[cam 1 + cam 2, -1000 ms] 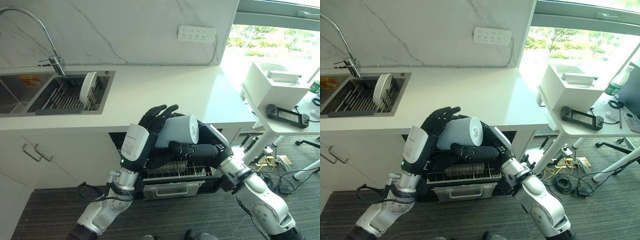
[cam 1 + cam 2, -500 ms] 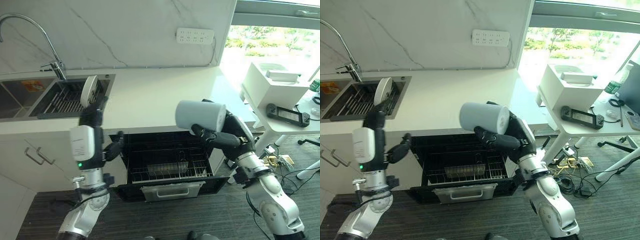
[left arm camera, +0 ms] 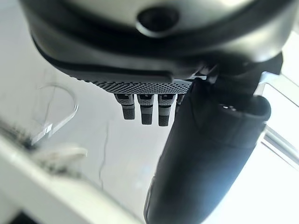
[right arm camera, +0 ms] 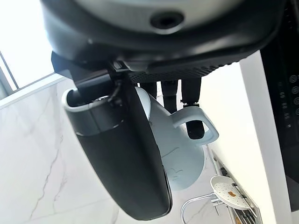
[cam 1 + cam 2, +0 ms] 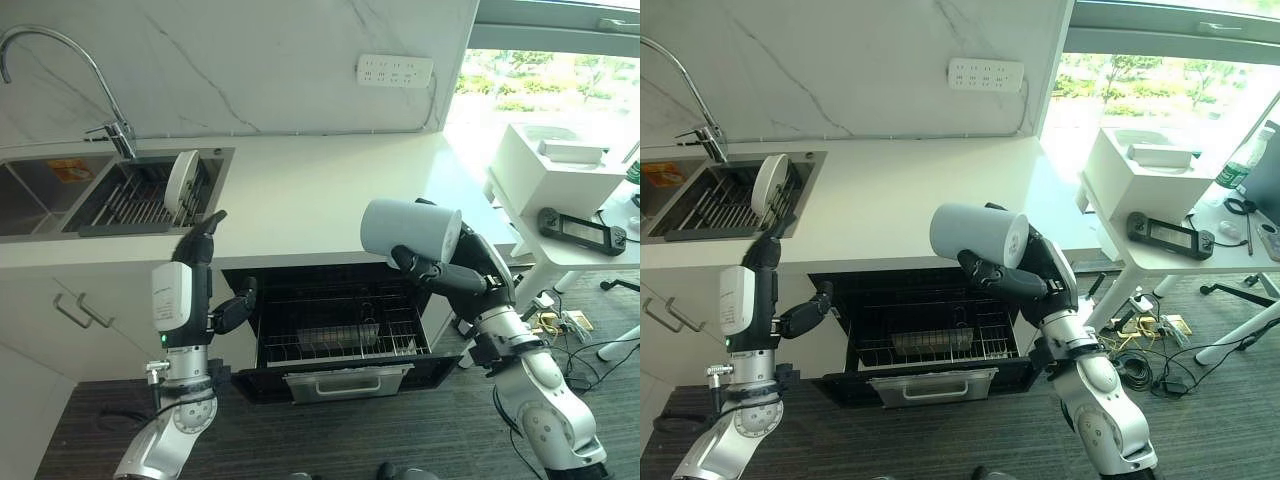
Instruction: Place the dishes in the dishwasher.
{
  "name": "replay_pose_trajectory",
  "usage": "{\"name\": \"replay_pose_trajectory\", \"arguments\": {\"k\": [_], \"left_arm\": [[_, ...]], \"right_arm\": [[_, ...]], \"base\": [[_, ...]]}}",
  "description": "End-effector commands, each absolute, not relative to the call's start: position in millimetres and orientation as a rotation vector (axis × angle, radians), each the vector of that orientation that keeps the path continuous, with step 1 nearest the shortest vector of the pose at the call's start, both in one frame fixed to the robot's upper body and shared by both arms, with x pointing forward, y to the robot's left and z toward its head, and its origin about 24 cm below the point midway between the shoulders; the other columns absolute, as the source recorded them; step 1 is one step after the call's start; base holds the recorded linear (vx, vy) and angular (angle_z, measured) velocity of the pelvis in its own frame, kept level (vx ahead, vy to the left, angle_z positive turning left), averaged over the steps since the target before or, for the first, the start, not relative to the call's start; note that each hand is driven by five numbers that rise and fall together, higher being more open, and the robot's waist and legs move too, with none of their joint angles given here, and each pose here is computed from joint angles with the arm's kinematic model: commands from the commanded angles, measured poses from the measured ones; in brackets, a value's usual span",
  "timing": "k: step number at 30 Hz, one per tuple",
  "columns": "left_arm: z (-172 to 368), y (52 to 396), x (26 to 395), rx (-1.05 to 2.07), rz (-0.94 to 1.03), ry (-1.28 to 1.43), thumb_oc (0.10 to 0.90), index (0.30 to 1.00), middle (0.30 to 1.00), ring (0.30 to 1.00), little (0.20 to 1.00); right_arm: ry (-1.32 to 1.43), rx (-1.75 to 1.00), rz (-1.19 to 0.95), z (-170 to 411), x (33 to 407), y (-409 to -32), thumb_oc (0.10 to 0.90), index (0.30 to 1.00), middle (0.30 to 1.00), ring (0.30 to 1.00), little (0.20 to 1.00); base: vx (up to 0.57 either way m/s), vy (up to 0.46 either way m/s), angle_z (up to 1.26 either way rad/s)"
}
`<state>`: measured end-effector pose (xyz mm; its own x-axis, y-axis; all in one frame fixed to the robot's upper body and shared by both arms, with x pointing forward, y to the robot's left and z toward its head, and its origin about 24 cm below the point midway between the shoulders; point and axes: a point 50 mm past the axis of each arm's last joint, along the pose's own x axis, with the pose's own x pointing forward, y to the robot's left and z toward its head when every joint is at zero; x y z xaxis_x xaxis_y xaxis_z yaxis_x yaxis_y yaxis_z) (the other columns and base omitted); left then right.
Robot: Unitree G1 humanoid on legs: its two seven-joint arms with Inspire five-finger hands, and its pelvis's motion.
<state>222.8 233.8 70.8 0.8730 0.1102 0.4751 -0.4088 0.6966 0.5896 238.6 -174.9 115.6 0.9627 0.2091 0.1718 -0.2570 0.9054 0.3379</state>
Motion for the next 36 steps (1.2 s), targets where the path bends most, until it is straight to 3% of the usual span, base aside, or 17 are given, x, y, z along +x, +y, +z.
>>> {"name": "replay_pose_trajectory", "arguments": {"k": [1,6,13,18,27,36], "left_arm": [[123.7,231.8,230.6,0.451,0.233,-0.625,0.8,0.9,0.9,0.9,0.9],[121.3,225.5,232.5,0.278,0.108,-0.537,0.8,0.9,0.9,0.9,0.9],[107.7,206.7,234.2,0.236,-0.28,-0.288,0.8,0.9,0.9,0.9,0.9],[88.9,203.6,233.1,0.255,-0.418,-0.099,0.8,0.9,0.9,0.9,0.9],[64.8,218.6,235.9,0.639,-0.503,0.213,0.8,0.9,0.9,0.9,0.9],[68.1,212.7,263.7,0.83,-0.41,0.217,0.8,0.9,0.9,0.9,0.9]], "right_arm": [[-0.334,0.438,0.296,147.1,241.2,-176.6,0.4,0.3,0.3,0.3,0.3],[-0.325,0.498,0.299,136.0,237.9,-176.0,0.4,0.3,0.3,0.3,0.3],[-0.331,0.471,0.28,133.8,233.1,-187.1,0.4,0.3,0.3,0.3,0.3],[-0.346,0.459,0.284,137.0,231.7,-190.2,0.4,0.3,0.3,0.3,0.3],[-0.372,0.434,0.274,147.0,234.0,-196.0,0.4,0.3,0.3,0.3,0.3],[-0.388,0.402,0.296,151.4,239.1,-188.1,0.4,0.3,0.3,0.3,0.3]], "base": [[0.0,0.0,0.0],[-0.02,-0.005,0.0],[-0.05,0.0,0.01],[-0.03,0.007,-0.01],[-0.01,0.002,-0.06],[0.0,-0.005,-0.03]]}}
